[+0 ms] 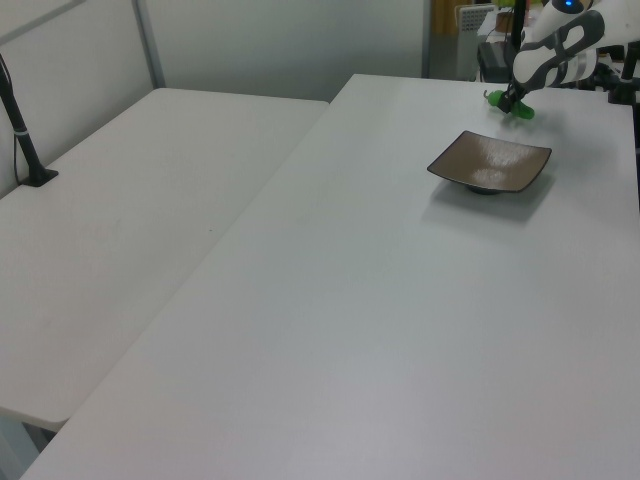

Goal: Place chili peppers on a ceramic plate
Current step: 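Lower the gripper onto the green chili pepper and close on it, then lift the chili pepper and carry it over the brown plate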

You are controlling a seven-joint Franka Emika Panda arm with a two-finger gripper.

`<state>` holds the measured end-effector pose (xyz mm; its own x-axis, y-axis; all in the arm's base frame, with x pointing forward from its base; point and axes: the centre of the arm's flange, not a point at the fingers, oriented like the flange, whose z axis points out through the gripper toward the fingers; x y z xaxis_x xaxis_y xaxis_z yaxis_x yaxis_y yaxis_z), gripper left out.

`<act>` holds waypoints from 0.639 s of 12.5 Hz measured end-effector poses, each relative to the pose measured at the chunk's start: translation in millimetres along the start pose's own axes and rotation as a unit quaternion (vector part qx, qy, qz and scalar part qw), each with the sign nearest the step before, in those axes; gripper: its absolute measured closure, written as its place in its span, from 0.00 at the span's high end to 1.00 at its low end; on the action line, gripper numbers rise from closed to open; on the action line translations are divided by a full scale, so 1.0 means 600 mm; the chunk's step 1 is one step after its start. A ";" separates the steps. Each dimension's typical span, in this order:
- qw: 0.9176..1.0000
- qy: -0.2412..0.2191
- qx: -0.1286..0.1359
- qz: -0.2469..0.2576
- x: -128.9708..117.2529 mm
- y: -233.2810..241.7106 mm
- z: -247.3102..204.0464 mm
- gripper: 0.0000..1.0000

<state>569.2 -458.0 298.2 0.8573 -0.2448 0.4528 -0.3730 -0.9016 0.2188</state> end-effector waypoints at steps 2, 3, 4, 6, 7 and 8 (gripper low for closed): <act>1.000 0.011 0.005 -0.002 0.017 -0.011 -0.010 0.33; 1.000 0.019 0.009 -0.003 0.029 -0.020 -0.020 0.33; 1.000 0.022 0.016 -0.004 0.038 -0.029 -0.033 0.33; 0.999 0.000 0.040 -0.007 0.052 -0.044 -0.065 0.33; 0.998 -0.019 0.056 -0.010 0.059 -0.054 -0.089 0.33; 0.997 -0.034 0.071 -0.013 0.064 -0.064 -0.116 0.33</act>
<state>592.0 -408.1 367.2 0.8894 -0.2405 0.3888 -0.3011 -0.9481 0.1022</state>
